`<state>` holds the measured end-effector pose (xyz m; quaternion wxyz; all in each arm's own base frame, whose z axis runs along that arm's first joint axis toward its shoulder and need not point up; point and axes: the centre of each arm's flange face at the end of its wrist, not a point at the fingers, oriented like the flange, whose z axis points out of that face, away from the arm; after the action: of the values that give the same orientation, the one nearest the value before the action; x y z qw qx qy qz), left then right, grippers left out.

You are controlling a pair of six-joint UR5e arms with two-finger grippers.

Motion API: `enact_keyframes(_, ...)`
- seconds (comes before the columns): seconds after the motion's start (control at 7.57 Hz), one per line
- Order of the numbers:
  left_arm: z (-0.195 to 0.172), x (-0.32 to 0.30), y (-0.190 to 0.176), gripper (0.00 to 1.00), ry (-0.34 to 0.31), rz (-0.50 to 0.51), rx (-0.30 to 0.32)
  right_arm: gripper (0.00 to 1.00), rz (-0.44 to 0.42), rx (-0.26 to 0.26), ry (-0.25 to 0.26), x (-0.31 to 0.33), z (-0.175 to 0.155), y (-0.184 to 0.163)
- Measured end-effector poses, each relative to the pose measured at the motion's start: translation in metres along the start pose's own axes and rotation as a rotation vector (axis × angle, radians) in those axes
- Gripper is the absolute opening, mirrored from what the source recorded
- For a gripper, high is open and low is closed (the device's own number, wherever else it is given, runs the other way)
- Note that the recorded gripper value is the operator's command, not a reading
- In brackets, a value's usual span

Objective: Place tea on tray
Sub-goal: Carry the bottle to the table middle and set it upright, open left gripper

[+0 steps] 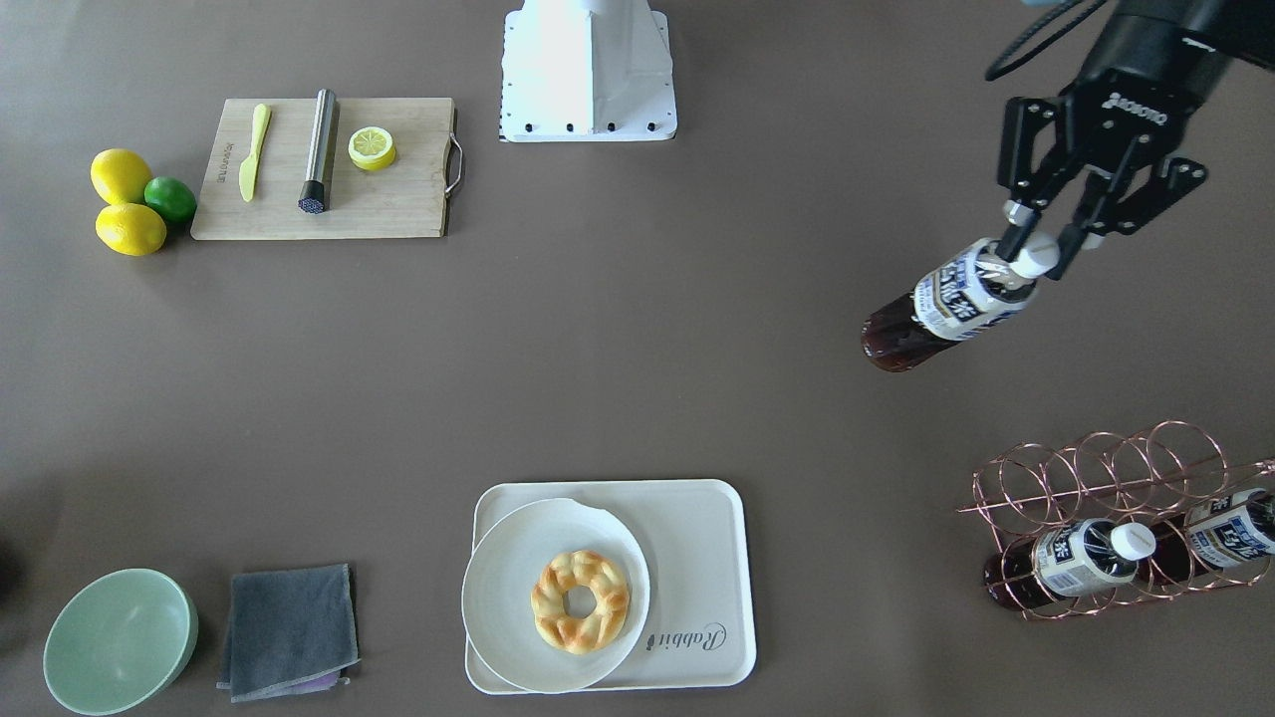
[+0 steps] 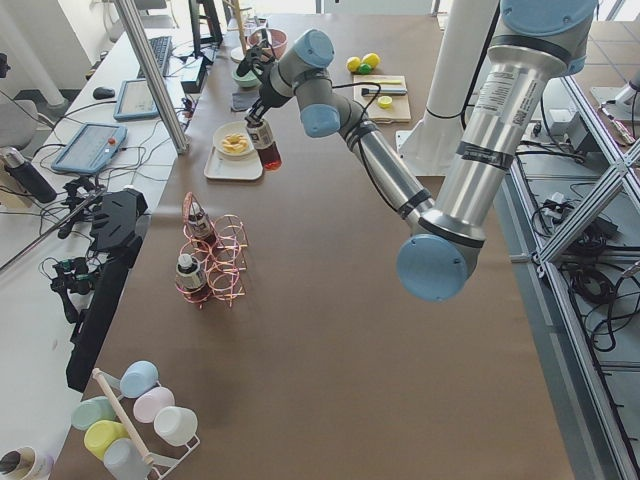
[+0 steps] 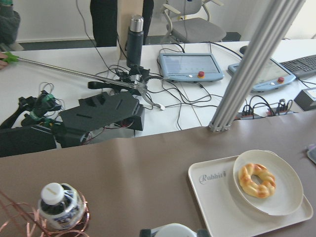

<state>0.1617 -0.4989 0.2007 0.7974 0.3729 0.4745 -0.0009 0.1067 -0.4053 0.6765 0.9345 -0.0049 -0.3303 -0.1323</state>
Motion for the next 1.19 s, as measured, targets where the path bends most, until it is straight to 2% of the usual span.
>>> enact_keyframes(0.13, 0.030, 0.057, 0.018, 0.00, 0.044, 0.058, -0.002, 1.00, 0.000, 0.000, 0.000, 0.000, 0.000, 0.000)
enact_keyframes(0.26, 0.063, 0.116, 0.048, 0.00, 0.060, 0.118, 0.013, 1.00, 0.000, 0.000, 0.000, 0.000, 0.000, 0.000)
enact_keyframes(0.53, 0.106, 0.204, 0.098, 0.00, 0.074, 0.194, 0.036, 1.00, 0.000, 0.001, -0.001, 0.000, 0.000, 0.000)
enact_keyframes(0.66, 0.116, 0.238, 0.131, 0.00, 0.053, 0.218, 0.063, 1.00, 0.001, 0.001, -0.002, 0.000, 0.000, 0.000)
enact_keyframes(0.92, 0.128, 0.276, 0.173, 0.00, 0.013, 0.246, 0.105, 1.00, 0.002, 0.000, -0.004, 0.000, 0.001, 0.000)
enact_keyframes(1.19, 0.140, 0.283, 0.187, 0.00, -0.008, 0.251, 0.102, 1.00, 0.001, 0.000, -0.004, 0.000, 0.001, 0.000)
